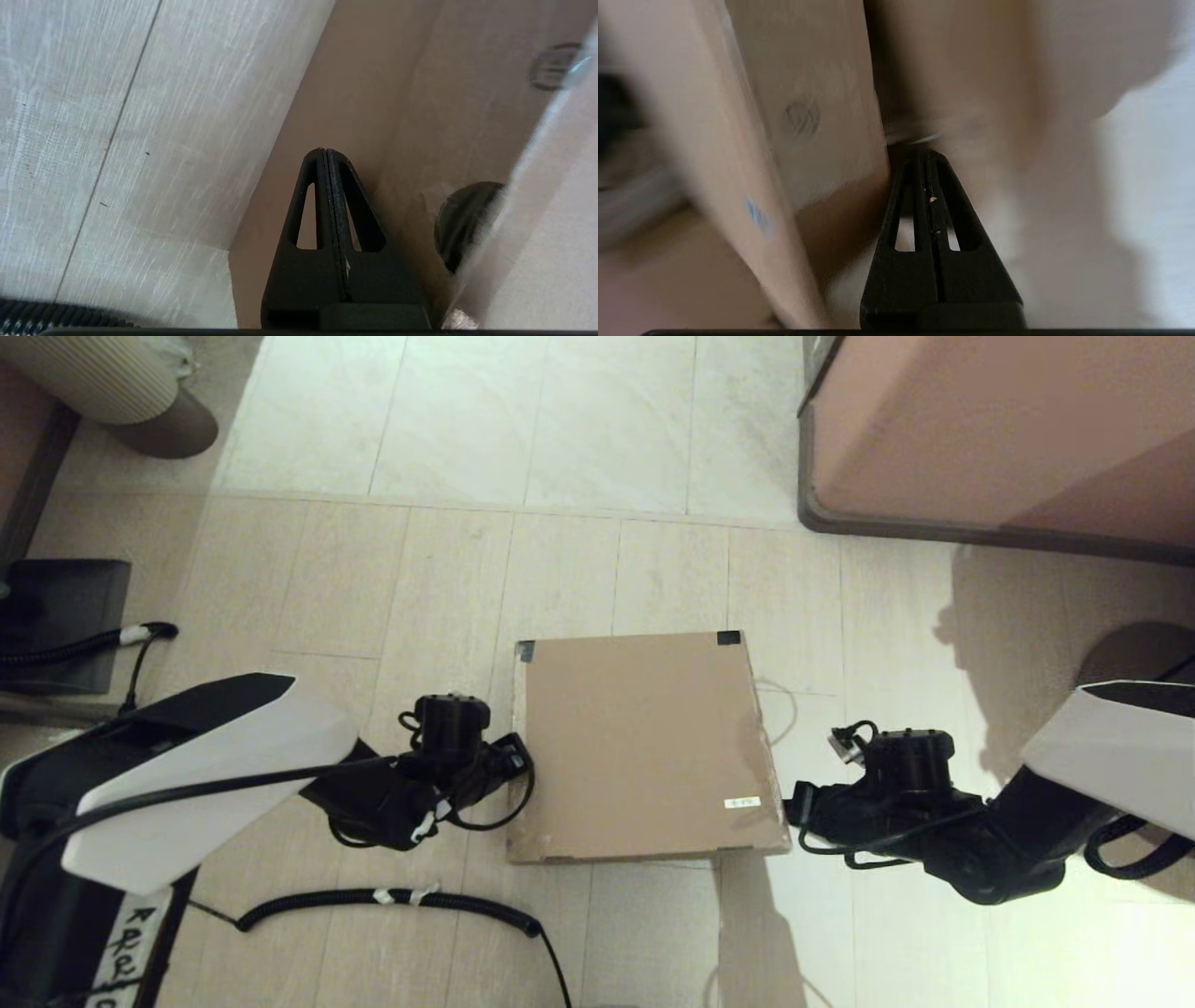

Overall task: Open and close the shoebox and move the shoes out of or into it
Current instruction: Open the shoe box

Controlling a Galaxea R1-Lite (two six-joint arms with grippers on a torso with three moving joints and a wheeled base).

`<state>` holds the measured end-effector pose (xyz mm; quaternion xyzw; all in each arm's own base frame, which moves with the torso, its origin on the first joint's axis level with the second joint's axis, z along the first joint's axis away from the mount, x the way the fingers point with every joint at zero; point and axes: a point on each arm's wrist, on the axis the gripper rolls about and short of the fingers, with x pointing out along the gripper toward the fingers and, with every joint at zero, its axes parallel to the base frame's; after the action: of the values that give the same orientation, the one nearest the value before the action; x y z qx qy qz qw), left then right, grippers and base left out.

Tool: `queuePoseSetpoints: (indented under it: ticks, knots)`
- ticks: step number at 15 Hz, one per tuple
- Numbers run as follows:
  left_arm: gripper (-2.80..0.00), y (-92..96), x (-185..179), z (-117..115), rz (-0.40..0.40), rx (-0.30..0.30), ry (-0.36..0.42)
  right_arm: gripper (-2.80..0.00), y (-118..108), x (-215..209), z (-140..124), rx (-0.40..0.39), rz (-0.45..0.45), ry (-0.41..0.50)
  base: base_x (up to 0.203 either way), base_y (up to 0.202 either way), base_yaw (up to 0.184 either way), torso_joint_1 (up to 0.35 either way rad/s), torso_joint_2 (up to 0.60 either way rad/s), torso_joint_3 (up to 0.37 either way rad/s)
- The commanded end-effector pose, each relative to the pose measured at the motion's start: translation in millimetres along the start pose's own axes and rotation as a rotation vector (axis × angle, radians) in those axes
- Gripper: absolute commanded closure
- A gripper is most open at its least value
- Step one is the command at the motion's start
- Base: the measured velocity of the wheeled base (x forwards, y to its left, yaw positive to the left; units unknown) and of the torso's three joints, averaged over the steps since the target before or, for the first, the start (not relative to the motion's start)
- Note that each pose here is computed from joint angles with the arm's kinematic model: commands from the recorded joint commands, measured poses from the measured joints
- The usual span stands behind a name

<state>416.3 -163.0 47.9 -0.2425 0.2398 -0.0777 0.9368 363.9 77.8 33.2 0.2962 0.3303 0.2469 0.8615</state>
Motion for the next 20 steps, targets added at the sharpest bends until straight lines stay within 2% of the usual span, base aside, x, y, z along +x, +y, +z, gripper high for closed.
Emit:
queuePoseSetpoints:
  ticks: [1,3,9,12,14,17,20]
  knots:
    - [0.0,-9.2,-9.5,11.4,-0.028,-0.018,-0.029,0.0,21.3,-16.9,12.6,0.026,0.067,-0.014,0.0,0.0,0.0,0.0,0.0,0.0]
    - [0.0,-15.0,-19.2,20.6,-0.044,-0.032,-0.05,0.0,31.1,-26.4,16.7,0.063,0.095,0.004,0.0,0.0,0.0,0.0,0.0,0.0]
    - [0.0,-35.4,-71.1,70.3,-0.107,-0.048,-0.17,0.0,69.2,-59.3,40.7,0.183,0.19,-0.03,0.0,0.0,0.0,0.0,0.0,0.0]
    - [0.0,-36.3,-99.3,100.7,-0.107,-0.063,-0.232,0.0,86.0,-69.0,55.9,0.242,0.236,-0.039,0.0,0.0,0.0,0.0,0.0,0.0]
    - [0.0,-29.9,-118.1,120.2,-0.088,-0.075,-0.271,0.0,97.6,-73.5,68.8,0.28,0.288,-0.046,0.0,0.0,0.0,0.0,0.0,0.0]
    - [0.0,-22.9,-151.4,137.2,-0.045,-0.086,-0.273,0.0,113.4,-78.6,87.9,0.296,0.333,-0.053,0.0,0.0,0.0,0.0,0.0,0.0]
    - [0.0,-14.8,-184.6,133.2,0.015,-0.092,-0.213,0.0,126.0,-81.0,104.0,0.28,0.354,-0.066,0.0,0.0,0.0,0.0,0.0,0.0]
